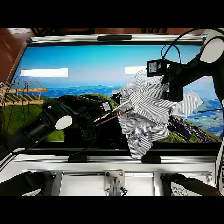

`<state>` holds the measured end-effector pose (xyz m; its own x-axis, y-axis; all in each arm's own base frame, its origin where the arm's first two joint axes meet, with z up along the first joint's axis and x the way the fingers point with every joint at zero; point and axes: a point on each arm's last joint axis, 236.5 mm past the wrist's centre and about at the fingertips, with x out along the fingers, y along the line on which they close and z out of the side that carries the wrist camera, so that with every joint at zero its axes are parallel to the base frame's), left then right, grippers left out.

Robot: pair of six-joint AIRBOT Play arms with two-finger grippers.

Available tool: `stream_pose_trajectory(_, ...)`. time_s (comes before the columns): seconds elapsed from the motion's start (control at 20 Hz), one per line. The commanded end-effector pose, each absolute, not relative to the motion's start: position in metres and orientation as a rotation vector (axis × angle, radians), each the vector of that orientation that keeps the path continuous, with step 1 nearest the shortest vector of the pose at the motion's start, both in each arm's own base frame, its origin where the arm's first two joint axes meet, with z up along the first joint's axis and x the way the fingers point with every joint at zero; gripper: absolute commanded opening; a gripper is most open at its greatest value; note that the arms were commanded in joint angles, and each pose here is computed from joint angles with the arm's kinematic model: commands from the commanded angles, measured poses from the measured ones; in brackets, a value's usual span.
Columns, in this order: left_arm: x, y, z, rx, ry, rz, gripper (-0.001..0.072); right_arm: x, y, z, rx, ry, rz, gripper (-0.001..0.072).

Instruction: Fold the shirts.

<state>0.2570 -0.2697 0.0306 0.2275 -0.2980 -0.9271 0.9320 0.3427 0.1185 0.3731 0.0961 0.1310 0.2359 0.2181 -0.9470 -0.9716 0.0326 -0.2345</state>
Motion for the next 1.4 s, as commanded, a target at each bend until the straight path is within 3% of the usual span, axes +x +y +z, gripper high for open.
stream_pose_trajectory(0.0, 0.279, -0.263, 0.039, 0.856, 0.905, -0.930, 0.0063, 0.362, 0.098, 0.120, -1.126, 0.924, 1.193, 0.0448)
stream_pose_trajectory(0.05, 0.285, -0.264, 0.043, 0.845, 0.886, -0.920, 0.0064, 0.360, 0.102, 0.121, -1.113, 0.917, 1.211, 0.0393)
stream_pose_trajectory(0.1, 0.290, -0.266, 0.045, 0.836, 0.865, -0.914, 0.0064, 0.356, 0.106, 0.121, -1.097, 0.912, 1.230, 0.0173)
stream_pose_trajectory(0.15, 0.294, -0.268, 0.047, 0.828, 0.848, -0.909, 0.0066, 0.351, 0.109, 0.121, -1.089, 0.921, 1.251, 0.0096)
stream_pose_trajectory(0.25, 0.298, -0.271, 0.049, 0.822, 0.824, -0.906, 0.0081, 0.343, 0.111, 0.122, -1.047, 0.950, 1.261, 0.0096)
stream_pose_trajectory(0.3, 0.299, -0.271, 0.050, 0.824, 0.818, -0.903, 0.0158, 0.342, 0.111, 0.125, -1.038, 0.951, 1.244, 0.0096)
stream_pose_trajectory(0.35, 0.301, -0.269, 0.050, 0.832, 0.817, -0.894, 0.0374, 0.343, 0.111, 0.130, -1.035, 0.943, 1.220, 0.0095)
stream_pose_trajectory(0.4, 0.304, -0.267, 0.050, 0.826, 0.823, -0.871, 0.0538, 0.344, 0.111, 0.136, -1.034, 0.926, 1.193, 0.0095)
stream_pose_trajectory(0.45, 0.308, -0.261, 0.051, 0.819, 0.830, -0.832, 0.0614, 0.344, 0.107, 0.142, -1.049, 0.913, 1.161, 0.0095)
stream_pose_trajectory(0.6, 0.318, -0.240, 0.059, 0.843, 0.841, -0.739, 0.0628, 0.339, 0.103, 0.159, -1.057, 0.880, 1.115, 0.0094)
stream_pose_trajectory(0.7, 0.318, -0.228, 0.071, 0.829, 0.854, -0.714, 0.0683, 0.336, 0.103, 0.166, -1.039, 0.876, 1.088, 0.0094)
stream_pose_trajectory(0.9, 0.321, -0.212, 0.124, 0.633, 0.784, -0.621, 0.0683, 0.331, 0.102, 0.172, -0.962, 0.912, 1.029, 0.0094)
stream_pose_trajectory(1.0, 0.324, -0.193, 0.149, 0.450, 0.768, -0.516, 0.0677, 0.330, 0.102, 0.175, -0.926, 0.924, 0.998, 0.0094)
stream_pose_trajectory(1.15, 0.322, -0.181, 0.145, 0.008, 0.880, -0.356, 0.0635, 0.326, 0.101, 0.182, -0.869, 0.935, 0.947, 0.0094)
stream_pose_trajectory(1.2, 0.314, -0.192, 0.128, -0.107, 0.953, -0.357, 0.0494, 0.324, 0.101, 0.185, -0.854, 0.935, 0.934, 0.0094)
stream_pose_trajectory(1.35, 0.294, -0.266, 0.078, -0.431, 1.094, -0.500, 0.0492, 0.318, 0.100, 0.195, -0.861, 0.910, 0.922, 0.0093)
